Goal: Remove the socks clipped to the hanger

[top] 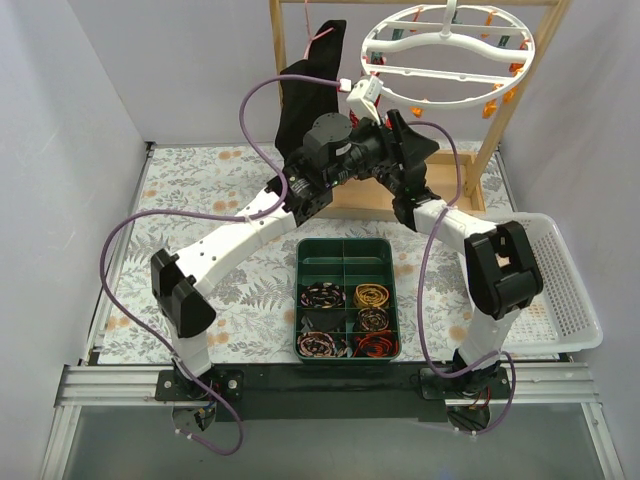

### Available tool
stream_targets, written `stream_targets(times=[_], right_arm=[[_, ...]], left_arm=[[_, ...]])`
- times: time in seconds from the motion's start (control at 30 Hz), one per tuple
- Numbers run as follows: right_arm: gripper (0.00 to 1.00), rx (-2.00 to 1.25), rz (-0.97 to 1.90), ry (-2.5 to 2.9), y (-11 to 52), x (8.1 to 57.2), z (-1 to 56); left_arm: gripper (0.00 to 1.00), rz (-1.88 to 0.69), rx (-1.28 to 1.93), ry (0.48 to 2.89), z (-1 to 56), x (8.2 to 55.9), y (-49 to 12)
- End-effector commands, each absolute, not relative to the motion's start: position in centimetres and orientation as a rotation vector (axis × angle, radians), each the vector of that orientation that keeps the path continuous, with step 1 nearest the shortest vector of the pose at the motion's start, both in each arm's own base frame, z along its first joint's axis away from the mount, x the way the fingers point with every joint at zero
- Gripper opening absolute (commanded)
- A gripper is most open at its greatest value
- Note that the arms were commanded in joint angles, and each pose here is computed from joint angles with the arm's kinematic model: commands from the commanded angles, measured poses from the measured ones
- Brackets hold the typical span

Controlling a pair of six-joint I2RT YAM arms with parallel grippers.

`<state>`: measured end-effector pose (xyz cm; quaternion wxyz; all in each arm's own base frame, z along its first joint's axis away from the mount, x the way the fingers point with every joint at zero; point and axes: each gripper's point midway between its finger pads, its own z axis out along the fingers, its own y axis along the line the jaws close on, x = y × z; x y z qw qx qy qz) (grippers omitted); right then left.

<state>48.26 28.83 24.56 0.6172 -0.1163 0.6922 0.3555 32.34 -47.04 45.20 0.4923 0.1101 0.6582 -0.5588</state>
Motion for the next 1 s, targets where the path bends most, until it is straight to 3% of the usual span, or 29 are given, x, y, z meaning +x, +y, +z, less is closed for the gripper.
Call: stream_targets(times=[0.0, 0.5, 0.97], right_arm=[[0.01, -0.234, 0.948, 1.505, 29.6, 45.0, 29.4], [0.01, -0.21, 1.189, 1.626, 32.1, 36.7, 29.0], [0.01, -0.31, 1.179, 1.698, 30.0, 29.9, 28.4]], left_arm=[[0.58, -1.431, 0.342, 1.501, 49.8, 28.0, -44.4], [0.57, -1.405, 0.314, 1.437, 52.7, 23.2, -37.3], [0.57, -1.069, 0.215, 1.64, 49.1, 27.0, -35.0]])
